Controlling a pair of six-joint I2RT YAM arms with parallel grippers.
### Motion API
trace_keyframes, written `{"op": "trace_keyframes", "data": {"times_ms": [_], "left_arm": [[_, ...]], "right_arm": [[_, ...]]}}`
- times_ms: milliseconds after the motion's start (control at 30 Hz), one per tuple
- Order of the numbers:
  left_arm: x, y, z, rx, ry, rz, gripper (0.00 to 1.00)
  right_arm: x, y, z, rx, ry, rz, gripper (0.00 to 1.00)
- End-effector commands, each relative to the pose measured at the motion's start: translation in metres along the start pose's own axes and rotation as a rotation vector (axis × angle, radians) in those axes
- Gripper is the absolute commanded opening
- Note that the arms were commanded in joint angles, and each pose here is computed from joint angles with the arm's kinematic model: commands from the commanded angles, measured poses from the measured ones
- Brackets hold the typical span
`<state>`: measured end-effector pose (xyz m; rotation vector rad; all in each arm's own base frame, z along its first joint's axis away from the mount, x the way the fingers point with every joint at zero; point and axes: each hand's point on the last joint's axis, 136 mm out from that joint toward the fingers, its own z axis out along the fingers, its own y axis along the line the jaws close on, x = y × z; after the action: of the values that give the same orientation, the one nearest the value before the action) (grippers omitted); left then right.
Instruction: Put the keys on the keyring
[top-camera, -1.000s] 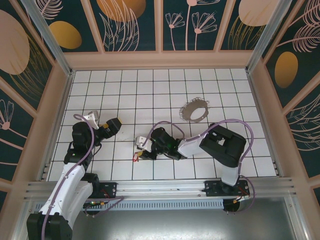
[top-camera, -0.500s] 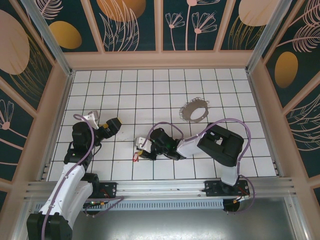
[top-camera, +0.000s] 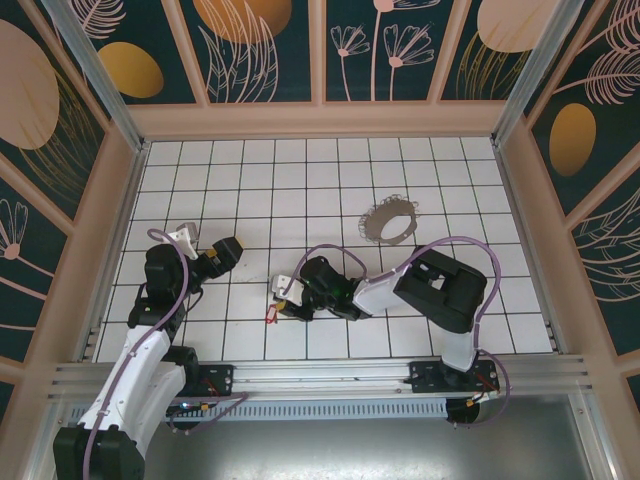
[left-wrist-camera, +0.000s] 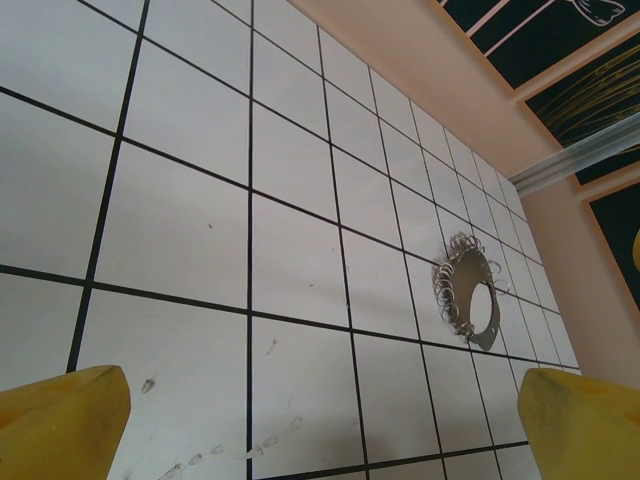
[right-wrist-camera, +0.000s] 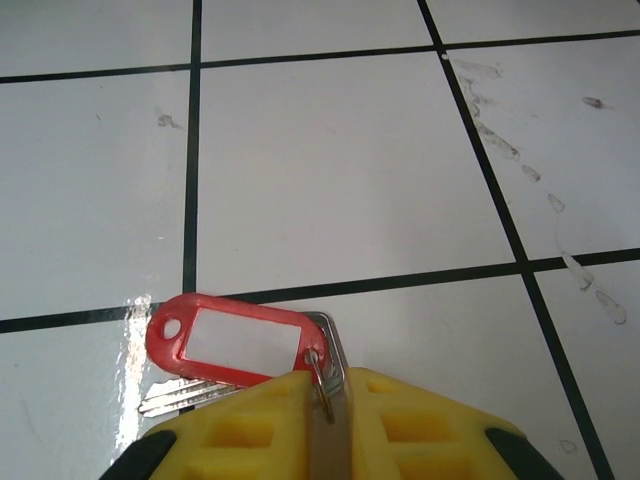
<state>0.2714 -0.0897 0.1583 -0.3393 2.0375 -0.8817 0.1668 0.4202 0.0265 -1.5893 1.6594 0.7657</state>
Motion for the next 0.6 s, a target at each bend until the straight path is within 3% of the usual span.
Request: {"op": "trace_keyframes", "data": {"times_ms": [0,567], "left_arm": [[-0.0085,-0.0065,-0.0033,0.004,-0.022,0.021,0.99],[-0.0095,-0.0058,-0.0038,-0.005,-0.023,0.025,0.99]], "right_arm": [[-0.0032,0.0003,0.0062,0.001,0.008,-0.028,0.19],[-0.0033,0.0031,0.0067,-0.007,0.008,-0.039,0.17]]}}
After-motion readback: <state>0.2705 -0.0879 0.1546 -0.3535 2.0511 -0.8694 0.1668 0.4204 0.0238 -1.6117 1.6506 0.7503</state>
